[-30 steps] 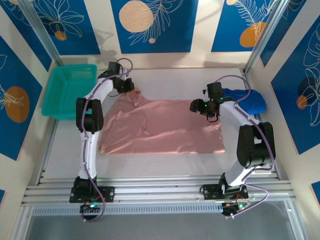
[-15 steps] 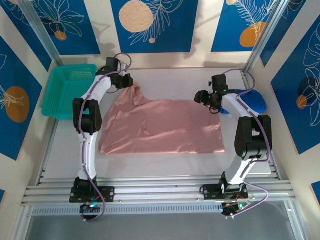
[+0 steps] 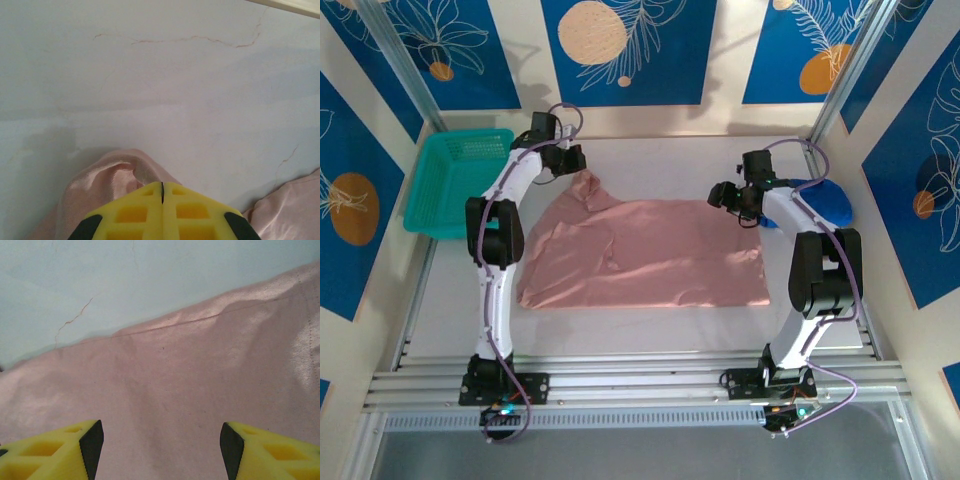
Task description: Fold the inside-out t-shirt
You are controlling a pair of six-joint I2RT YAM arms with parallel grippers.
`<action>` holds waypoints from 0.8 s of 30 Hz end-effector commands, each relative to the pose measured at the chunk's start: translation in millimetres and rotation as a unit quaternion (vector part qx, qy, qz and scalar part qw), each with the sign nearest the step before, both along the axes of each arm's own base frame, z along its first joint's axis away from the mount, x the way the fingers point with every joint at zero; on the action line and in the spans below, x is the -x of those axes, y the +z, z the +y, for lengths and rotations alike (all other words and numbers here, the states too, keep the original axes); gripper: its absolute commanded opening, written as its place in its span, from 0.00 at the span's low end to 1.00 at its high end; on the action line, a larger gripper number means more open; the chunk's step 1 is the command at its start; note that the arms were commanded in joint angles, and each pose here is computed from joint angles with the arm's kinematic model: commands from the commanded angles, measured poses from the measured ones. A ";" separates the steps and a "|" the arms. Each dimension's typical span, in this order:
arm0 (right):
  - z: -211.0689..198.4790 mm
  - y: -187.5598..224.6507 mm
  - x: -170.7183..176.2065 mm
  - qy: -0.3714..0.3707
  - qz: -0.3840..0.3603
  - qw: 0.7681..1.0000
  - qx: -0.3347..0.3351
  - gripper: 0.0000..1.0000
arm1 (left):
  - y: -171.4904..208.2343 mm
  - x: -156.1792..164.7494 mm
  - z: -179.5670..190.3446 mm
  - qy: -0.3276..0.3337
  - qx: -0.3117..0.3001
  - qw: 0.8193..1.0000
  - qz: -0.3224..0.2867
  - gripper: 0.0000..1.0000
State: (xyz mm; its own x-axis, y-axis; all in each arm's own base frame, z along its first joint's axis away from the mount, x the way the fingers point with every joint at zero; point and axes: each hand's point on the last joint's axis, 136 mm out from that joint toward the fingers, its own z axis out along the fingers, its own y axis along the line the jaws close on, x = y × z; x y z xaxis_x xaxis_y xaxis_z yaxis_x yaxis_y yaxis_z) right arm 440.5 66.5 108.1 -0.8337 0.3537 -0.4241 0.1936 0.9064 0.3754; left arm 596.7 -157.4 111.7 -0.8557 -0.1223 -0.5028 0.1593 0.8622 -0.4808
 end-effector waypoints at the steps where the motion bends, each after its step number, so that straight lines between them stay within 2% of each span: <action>1: 0.3 -2.4 1.4 -0.003 0.005 1.000 -0.012 0.65 | -4.2 -3.7 5.6 0.001 -0.007 1.000 0.002 0.00; 6: -0.1 3.6 -4.8 -0.010 -0.006 1.000 -0.023 0.65 | 2.0 -0.7 6.9 0.005 -0.005 1.000 0.005 0.00; 10: -13.5 7.1 -20.3 -0.054 -0.009 0.997 -0.046 0.65 | 14.6 3.8 4.5 0.012 0.011 1.000 -0.007 0.00; 16: -44.8 -12.2 -46.3 -0.107 0.023 0.994 0.005 0.63 | 22.7 15.9 6.6 0.024 0.018 1.000 -0.011 0.00; 24: -73.8 -45.9 -67.6 -0.118 0.080 0.986 0.085 0.59 | 23.9 32.9 9.9 0.033 0.018 0.999 -0.015 0.00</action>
State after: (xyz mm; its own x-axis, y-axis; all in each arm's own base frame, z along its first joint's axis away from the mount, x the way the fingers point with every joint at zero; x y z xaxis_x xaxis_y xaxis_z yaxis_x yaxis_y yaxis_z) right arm 514.5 8.7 71.0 -0.7752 0.4980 -0.3887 0.4202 0.8659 0.2713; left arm 559.9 -150.5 107.5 -0.8687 -0.1744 -0.4637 0.0961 0.8589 -0.5030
